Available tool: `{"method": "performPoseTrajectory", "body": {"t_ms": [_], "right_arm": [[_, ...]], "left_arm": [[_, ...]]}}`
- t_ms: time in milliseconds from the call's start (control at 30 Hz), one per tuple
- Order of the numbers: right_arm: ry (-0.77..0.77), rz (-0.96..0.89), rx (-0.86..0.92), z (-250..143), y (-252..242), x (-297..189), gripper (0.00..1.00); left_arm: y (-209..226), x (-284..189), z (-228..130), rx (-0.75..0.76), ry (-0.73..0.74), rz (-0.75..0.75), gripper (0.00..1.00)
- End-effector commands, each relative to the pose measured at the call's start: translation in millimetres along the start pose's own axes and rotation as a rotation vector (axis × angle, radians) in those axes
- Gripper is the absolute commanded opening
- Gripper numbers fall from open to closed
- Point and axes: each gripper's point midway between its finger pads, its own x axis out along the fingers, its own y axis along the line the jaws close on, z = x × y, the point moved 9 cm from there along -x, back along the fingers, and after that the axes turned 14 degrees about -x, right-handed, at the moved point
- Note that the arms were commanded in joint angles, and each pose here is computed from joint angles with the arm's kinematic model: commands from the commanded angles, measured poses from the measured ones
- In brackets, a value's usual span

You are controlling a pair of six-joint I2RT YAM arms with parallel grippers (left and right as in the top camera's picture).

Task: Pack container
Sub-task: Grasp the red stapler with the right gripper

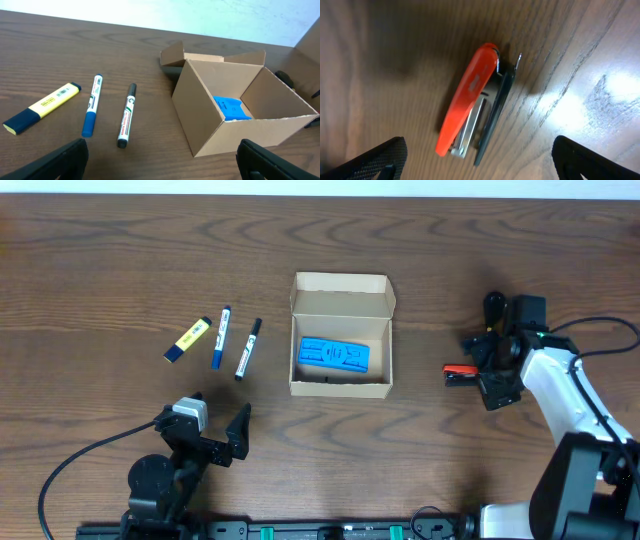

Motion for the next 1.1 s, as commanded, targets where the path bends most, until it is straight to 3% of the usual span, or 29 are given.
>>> {"method": "performPoseTrajectory", "body": {"t_ms": [0,400,600,667,833,1067], "right_arm": [[0.008,-0.046,0.066,0.8,-3.4,13.3,0.94],[0.061,-0.11,0.067,7.4,4.0,37.5,0.92],[0.092,-0.152,0.064,5.5,1.0,51.8,0.85],[0.094,-0.162,0.063,5.2,0.1,54.3,0.81],[0.075,-0.178,0.055,7.1,-1.6,54.5,0.55],[0.083,-0.183,0.029,7.2,-1.7,53.0,0.31]], "left_arm": [[4.8,2.9,-7.2,-0.009,0.017,0.012,0.95],[4.8,2.9,-7.2,-0.01,0.017,0.012,0.95],[4.8,2.9,-7.2,-0.009,0.017,0.012,0.95],[4.8,2.9,-7.2,-0.009,0.017,0.012,0.95],[4.8,2.9,-7.2,-0.01,0.017,0.012,0.95],[4.8,2.9,-7.2,-0.009,0.017,0.012,0.95]]}}
